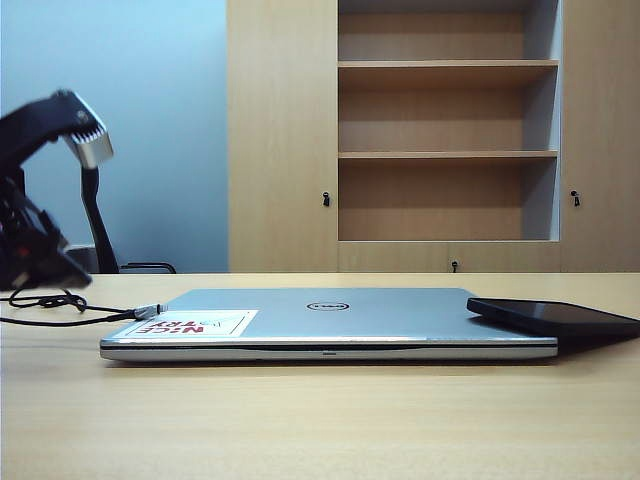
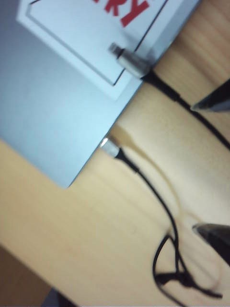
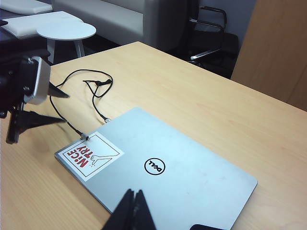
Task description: Pick up the charging cable and the phone, plug the charging cable into the charging port on the phone, and finally place them back on the table.
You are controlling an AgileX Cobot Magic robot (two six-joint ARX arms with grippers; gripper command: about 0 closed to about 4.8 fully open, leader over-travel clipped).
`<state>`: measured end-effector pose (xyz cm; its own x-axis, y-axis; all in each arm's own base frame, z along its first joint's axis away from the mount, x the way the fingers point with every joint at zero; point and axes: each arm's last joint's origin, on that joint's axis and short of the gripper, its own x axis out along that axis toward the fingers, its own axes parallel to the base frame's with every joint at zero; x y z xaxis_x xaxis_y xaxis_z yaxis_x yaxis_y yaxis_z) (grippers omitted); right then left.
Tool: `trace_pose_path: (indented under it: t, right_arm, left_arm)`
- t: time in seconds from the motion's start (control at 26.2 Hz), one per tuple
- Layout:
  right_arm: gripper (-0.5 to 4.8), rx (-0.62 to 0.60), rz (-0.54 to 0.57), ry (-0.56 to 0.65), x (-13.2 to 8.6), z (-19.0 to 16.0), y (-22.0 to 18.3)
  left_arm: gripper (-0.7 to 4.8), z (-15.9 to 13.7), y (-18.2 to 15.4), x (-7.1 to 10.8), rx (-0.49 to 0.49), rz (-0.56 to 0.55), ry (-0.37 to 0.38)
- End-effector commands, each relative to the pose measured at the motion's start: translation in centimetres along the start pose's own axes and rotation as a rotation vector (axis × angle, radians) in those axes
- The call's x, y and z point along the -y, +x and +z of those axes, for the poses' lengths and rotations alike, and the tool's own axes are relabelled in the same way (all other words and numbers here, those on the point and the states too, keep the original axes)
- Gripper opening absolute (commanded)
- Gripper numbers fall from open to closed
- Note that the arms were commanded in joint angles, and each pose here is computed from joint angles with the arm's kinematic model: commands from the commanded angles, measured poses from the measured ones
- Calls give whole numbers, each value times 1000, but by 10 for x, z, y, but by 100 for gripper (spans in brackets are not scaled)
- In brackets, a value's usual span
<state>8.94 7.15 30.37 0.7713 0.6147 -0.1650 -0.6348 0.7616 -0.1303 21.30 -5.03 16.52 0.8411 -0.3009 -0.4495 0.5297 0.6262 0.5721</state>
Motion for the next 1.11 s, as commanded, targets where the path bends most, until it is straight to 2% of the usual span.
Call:
trace_pose_path:
  t: [0.04, 0.23, 0.42, 0.57, 1.11]
  right_arm:
    - [-2, 33, -2, -3, 0, 4, -1]
    - [-2, 33, -3, -3, 0, 4, -1]
    - [-2, 35, -4, -3, 1, 4, -1]
    - [-2, 50, -6, -2, 1, 6, -2]
    - [-2, 70, -11, -2, 1, 8, -2]
  left_arm:
    - [291, -1, 6, 0, 7, 1, 4]
    - [291, -2, 12, 2, 13, 2, 6]
    - [291, 2, 19, 15, 31, -52, 30]
    - [291, -2, 27, 18, 26, -57, 31]
    - [291, -3, 38, 18, 71, -15, 54]
